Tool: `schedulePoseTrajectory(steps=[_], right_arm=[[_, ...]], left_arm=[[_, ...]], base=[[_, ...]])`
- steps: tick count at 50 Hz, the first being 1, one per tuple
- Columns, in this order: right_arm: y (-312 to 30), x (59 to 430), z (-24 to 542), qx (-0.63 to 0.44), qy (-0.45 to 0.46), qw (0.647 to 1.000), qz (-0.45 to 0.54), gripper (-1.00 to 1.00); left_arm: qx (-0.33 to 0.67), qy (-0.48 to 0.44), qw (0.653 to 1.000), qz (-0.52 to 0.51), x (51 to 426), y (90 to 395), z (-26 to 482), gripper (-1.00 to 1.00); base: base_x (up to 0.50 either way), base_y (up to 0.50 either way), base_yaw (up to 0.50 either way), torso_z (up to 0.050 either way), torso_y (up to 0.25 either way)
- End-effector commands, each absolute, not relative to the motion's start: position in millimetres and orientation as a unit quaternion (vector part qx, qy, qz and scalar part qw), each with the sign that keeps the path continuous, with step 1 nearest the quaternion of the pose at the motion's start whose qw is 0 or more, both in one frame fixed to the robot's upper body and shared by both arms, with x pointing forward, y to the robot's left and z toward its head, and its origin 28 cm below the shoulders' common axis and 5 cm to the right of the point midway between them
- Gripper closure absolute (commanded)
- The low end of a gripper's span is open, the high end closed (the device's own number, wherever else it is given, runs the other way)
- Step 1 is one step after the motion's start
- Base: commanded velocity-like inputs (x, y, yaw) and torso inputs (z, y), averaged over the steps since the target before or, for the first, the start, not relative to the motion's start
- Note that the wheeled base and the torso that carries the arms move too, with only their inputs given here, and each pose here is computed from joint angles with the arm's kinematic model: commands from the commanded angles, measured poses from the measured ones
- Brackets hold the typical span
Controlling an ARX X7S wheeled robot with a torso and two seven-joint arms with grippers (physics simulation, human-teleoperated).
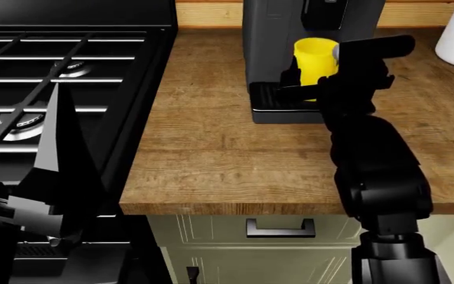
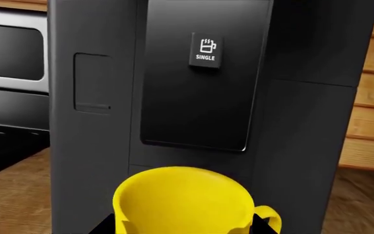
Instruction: Pick the mug from the cabinet, place it under the coffee machine dispenser, and press the start button.
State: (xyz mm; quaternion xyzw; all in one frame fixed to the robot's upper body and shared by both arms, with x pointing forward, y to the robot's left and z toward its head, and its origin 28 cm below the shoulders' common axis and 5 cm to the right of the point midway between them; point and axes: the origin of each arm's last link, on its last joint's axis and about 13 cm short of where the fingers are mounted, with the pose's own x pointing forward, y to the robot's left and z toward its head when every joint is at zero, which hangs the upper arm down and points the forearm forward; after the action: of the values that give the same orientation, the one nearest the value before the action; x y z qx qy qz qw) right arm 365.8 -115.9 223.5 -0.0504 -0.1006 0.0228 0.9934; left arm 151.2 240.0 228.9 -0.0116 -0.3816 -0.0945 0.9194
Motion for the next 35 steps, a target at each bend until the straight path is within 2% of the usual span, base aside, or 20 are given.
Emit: schedulePoseTrajectory(steps=[1, 14, 35], right_arm=[[-115, 361, 231, -0.056, -0.086, 0.995, 0.017, -1.0], [-112, 348, 230, -0.06, -0.044, 0.996, 0.04, -1.0], [-114, 338, 222, -0.059, -0.03, 0.997, 0.029, -1.0]], left_arm=[[-0.012, -0.384, 0.918, -0.097, 151, 240, 230, -1.0], [-0.013, -0.385, 0.918, -0.095, 150, 240, 229, -1.0], [-0.013, -0.386, 0.917, -0.095, 148, 241, 228, -1.0]], base=[[0.0, 0.0, 0.0, 0.0, 0.0], [0.0, 0.0, 0.0, 0.0, -0.001], [0.0, 0.0, 0.0, 0.0, 0.0]])
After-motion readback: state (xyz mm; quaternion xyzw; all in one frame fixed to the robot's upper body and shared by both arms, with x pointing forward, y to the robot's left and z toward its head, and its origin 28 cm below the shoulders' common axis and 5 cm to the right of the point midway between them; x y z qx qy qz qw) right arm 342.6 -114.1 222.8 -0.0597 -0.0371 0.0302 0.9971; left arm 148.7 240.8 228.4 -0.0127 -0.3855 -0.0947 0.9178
